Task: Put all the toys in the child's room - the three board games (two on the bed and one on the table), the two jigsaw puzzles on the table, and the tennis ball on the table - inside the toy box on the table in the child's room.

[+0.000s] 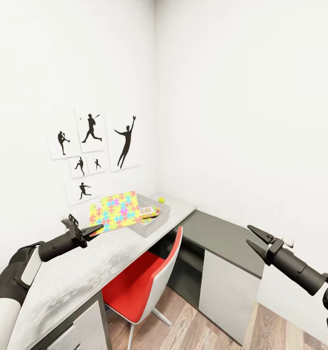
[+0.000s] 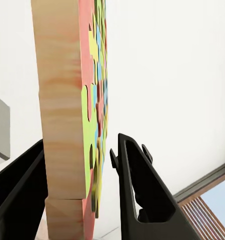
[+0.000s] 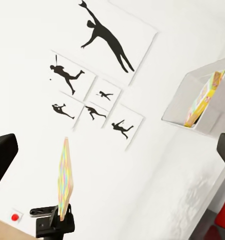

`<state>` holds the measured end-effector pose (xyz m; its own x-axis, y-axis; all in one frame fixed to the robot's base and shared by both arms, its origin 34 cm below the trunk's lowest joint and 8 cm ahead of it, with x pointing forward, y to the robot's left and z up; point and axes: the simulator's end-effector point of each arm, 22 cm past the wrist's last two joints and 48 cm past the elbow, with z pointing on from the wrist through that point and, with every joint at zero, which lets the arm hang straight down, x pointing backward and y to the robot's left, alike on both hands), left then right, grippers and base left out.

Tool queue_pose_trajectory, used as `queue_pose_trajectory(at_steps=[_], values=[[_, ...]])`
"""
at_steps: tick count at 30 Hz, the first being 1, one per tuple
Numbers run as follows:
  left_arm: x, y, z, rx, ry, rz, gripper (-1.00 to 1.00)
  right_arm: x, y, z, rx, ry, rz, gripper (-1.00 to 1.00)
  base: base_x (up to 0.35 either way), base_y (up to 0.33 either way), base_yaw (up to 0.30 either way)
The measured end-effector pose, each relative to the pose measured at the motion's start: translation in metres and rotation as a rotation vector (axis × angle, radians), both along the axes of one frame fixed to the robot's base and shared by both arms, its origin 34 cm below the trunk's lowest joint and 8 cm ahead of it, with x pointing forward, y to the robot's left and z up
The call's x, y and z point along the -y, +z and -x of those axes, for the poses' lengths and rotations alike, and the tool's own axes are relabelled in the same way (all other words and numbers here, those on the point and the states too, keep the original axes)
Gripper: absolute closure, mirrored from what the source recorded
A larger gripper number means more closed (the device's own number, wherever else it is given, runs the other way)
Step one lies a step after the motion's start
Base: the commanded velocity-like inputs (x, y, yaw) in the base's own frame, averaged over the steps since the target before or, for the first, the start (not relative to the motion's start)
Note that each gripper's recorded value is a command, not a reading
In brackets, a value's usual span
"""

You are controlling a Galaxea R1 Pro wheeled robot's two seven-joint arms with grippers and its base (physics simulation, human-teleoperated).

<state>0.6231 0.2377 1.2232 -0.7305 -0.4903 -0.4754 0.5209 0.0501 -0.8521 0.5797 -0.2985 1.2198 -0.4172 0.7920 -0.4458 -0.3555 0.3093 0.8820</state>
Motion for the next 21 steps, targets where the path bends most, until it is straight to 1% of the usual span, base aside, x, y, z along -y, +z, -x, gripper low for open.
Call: queue_pose_trajectory(at_steps=[4, 7, 21], values=[[0.0, -0.003, -0.001, -0.006, 0.0, 0.0, 1.0, 0.004, -0.001, -0.003, 0.006, -0.019, -0.003, -1.0, 0.0, 0.0, 0.0], [0.0, -0.006, -0.002, -0.011, 0.0, 0.0, 1.0, 0.004, -0.002, -0.005, 0.004, -0.023, -0.003, -1.0, 0.0, 0.0, 0.0], [0.001, -0.018, -0.007, -0.035, -0.003, -0.003, 1.0, 0.001, -0.014, -0.01, -0.021, -0.018, 0.0, -1.0, 0.0, 0.0, 0.0]])
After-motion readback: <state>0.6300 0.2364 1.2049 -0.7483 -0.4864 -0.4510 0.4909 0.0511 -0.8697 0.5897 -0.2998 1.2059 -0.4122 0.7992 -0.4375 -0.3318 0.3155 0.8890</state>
